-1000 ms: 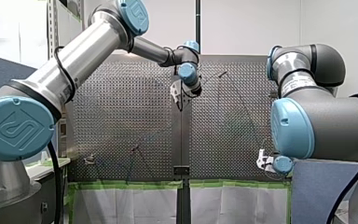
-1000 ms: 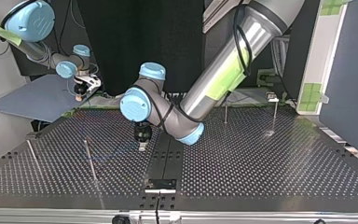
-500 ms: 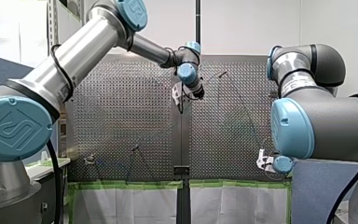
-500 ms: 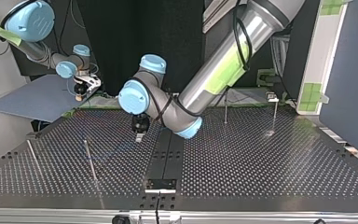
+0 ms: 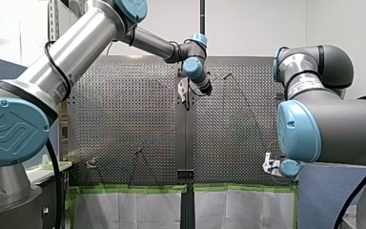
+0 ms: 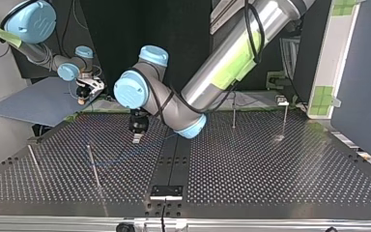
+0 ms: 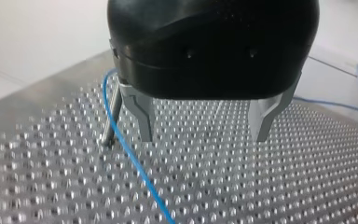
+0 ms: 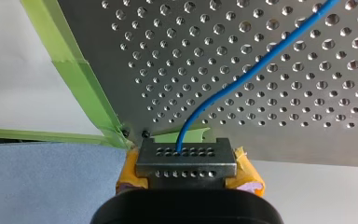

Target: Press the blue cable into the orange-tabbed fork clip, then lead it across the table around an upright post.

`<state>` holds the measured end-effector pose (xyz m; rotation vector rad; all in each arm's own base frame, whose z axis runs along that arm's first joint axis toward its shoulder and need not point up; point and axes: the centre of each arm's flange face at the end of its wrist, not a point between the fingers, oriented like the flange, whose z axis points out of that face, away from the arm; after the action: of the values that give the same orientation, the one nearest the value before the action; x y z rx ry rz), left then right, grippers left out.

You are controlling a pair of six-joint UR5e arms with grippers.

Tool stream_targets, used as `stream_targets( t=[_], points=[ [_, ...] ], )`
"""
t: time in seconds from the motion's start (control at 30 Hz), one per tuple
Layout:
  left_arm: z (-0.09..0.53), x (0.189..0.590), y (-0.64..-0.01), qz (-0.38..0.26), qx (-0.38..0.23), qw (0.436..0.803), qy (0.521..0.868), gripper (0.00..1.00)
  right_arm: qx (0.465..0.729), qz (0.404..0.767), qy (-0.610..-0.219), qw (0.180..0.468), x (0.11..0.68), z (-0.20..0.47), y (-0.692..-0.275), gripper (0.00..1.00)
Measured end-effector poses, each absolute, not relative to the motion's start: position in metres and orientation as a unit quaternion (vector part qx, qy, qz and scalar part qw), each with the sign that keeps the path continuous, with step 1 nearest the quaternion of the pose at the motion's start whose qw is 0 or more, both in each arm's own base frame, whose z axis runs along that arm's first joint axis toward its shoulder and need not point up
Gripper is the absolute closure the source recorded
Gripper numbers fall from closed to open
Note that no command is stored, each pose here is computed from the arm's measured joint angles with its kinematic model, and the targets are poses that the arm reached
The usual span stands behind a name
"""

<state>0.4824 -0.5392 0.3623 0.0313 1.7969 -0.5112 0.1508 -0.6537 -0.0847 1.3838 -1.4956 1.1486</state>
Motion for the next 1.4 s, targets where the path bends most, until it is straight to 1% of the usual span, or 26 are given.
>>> stream_targets(
  t=[0.13, 0.3, 0.53, 0.7, 1.0, 1.4],
  points=[
    [0.374, 0.466, -0.541, -0.221, 0.027, 0.597, 0.770, 0.01, 0.545, 0.452, -0.589, 0.391, 0.151, -0.085, -0.654, 1.00],
    [0.401, 0.452, -0.541, -0.225, 0.046, 0.610, 0.758, 0.01, 0.545, 0.452, -0.588, 0.390, 0.151, -0.084, -0.654, 1.00],
    [0.452, 0.437, -0.541, -0.247, 0.078, 0.634, 0.729, 0.01, 0.545, 0.453, -0.588, 0.390, 0.153, -0.084, -0.654, 1.00],
    [0.474, 0.435, -0.543, -0.261, 0.095, 0.645, 0.712, 0.01, 0.545, 0.455, -0.586, 0.390, 0.154, -0.083, -0.655, 1.00],
    [0.481, 0.439, -0.548, -0.288, 0.114, 0.639, 0.704, 0.01, 0.546, 0.455, -0.586, 0.390, 0.154, -0.083, -0.655, 1.00],
    [0.450, 0.446, -0.570, -0.305, 0.163, 0.614, 0.710, 0.01, 0.547, 0.455, -0.585, 0.391, 0.155, -0.083, -0.655, 1.00]
  ],
)
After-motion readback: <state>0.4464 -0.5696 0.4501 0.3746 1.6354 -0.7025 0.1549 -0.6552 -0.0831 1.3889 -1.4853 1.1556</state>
